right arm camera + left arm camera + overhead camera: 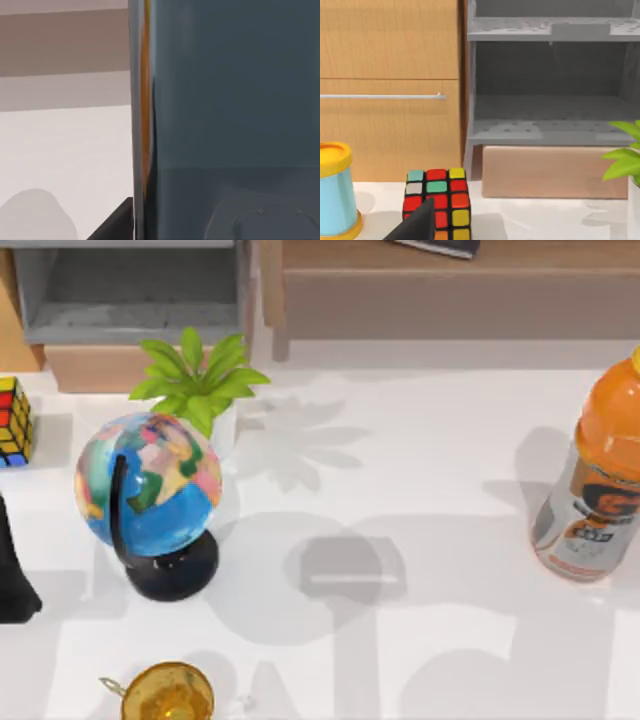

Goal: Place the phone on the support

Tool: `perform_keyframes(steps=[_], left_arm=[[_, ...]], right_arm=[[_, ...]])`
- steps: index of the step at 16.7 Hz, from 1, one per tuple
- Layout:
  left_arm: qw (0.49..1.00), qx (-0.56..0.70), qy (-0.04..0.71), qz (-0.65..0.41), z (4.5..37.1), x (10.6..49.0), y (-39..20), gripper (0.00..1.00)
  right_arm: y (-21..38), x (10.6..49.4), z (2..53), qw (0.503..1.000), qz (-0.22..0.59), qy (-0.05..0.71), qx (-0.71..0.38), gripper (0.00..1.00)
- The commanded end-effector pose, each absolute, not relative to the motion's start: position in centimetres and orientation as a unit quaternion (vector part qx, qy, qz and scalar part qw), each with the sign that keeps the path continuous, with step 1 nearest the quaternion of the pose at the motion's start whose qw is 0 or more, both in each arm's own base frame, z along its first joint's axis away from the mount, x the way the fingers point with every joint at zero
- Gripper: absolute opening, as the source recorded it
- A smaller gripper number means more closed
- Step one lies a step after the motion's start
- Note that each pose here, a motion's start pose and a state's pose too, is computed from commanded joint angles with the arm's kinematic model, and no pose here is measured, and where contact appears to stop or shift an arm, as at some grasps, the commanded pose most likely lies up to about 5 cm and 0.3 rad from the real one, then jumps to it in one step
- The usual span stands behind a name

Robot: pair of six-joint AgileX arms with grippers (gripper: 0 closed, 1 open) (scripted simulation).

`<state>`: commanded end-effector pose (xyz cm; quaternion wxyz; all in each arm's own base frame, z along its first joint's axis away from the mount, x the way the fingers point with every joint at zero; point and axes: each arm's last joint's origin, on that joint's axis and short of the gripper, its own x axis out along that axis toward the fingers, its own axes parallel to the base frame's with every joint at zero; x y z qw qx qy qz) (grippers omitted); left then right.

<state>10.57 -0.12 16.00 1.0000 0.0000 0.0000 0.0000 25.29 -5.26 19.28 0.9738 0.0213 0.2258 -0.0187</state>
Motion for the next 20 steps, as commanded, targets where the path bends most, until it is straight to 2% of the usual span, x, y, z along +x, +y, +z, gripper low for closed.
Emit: perform_keyframes(steps=[3,16,20], left_arm=[[1.0,0.0,0.0,0.0,16.0,10.57,-0.12,1.0],[1.0,0.0,0.0,0.0,16.0,10.57,-0.12,1.0],[1.0,0.0,0.0,0.0,16.0,10.57,-0.12,1.0]], right_arm=[[-5.26,25.29,19.28,0.974,-0.019,0.226,0.021,0.0],[-5.26,25.29,19.28,0.974,-0.019,0.226,0.021,0.98],[-5.26,25.29,19.28,0.974,-0.019,0.226,0.021,1.0]])
